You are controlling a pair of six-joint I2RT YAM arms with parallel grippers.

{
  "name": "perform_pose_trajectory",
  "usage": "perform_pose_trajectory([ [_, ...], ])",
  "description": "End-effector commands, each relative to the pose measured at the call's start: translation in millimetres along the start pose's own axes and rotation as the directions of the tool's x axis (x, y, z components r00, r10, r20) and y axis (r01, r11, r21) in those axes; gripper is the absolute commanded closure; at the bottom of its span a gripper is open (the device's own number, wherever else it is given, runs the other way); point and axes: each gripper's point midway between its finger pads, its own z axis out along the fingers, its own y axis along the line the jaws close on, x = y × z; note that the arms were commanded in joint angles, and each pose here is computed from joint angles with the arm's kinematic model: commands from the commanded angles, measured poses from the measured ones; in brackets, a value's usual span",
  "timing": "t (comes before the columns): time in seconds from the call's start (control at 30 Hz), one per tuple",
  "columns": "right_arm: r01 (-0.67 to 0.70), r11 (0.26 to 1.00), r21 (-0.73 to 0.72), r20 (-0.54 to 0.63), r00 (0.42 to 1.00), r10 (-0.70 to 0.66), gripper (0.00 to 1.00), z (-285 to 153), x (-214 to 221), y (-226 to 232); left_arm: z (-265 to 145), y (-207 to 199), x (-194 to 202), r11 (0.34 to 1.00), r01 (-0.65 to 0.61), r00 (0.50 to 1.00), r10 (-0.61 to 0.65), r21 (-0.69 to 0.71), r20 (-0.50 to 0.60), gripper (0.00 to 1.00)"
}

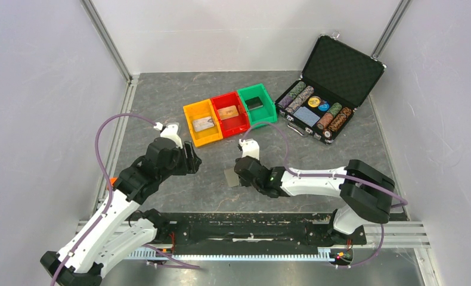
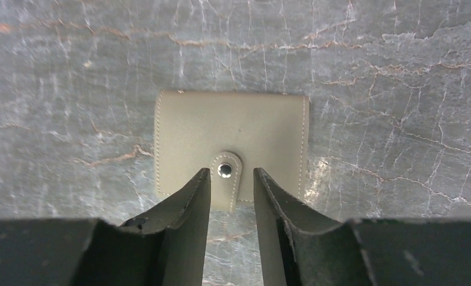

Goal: Take the credit cards out of the card holder
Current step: Open the card holder at the center of the board.

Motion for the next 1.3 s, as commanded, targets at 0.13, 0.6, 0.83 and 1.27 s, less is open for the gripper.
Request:
perform_pose_trajectory([
  [0.13, -0.116, 0.992, 0.056, 0.015, 0.993, 0.115, 0.63, 1.6, -17.0, 8.9, -3.5, 3.1, -4.7, 1.000, -0.030, 0.999, 0.030, -0.004, 0.028, 0.35],
  [0.6, 0.028, 0.994, 0.108, -0.074, 0.997, -0.020, 0.78, 21.2, 12.0, 5.2, -3.9, 3.1, -5.3, 0.999, -0.038, 0.999, 0.038, 0.000, 0.034, 0.35],
  [0.83, 0.125, 0.992, 0.028, 0.027, 0.992, -0.125, 0.98, 7.7, 1.5, -0.9, -0.5, 1.0, -0.2, 1.000, -0.027, 1.000, 0.027, 0.009, 0.009, 0.35],
  [1.27, 0.380, 0.877, -0.293, 0.397, 0.883, -0.249, 1.00, -35.0, -25.5, 29.8, 24.6, -40.2, 46.6, 0.973, 0.132, 0.972, -0.089, 0.190, -0.218, 0.36],
])
